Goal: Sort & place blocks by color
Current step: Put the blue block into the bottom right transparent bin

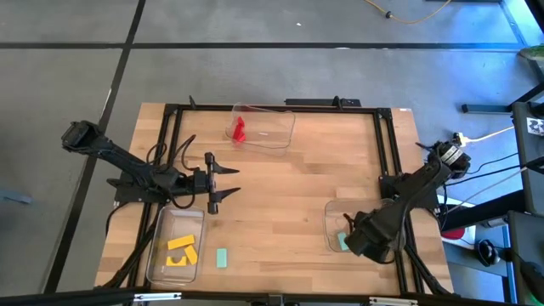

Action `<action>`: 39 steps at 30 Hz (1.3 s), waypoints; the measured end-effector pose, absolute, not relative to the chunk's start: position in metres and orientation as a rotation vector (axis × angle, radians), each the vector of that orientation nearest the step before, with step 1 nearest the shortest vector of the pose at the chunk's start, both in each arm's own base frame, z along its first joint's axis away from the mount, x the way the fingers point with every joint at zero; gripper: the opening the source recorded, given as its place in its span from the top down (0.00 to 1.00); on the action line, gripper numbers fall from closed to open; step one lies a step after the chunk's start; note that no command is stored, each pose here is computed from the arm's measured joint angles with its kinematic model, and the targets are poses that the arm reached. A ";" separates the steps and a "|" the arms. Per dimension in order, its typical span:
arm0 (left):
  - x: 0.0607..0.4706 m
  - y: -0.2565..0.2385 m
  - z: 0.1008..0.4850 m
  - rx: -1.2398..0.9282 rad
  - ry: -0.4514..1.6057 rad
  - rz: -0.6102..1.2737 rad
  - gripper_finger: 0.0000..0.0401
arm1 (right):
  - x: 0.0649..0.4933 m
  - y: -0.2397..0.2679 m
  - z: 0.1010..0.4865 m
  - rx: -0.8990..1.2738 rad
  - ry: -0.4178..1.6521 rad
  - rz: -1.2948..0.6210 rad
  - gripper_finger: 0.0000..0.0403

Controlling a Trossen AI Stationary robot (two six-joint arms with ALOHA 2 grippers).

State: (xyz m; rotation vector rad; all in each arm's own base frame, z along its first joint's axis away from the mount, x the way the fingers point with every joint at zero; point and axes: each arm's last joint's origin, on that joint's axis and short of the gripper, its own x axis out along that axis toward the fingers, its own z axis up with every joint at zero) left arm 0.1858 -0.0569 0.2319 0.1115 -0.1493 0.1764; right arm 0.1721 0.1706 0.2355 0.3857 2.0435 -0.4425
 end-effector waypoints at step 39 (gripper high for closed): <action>0.186 -0.057 0.233 0.080 -0.157 0.174 0.41 | 0.476 0.214 0.198 -0.138 0.513 0.285 0.55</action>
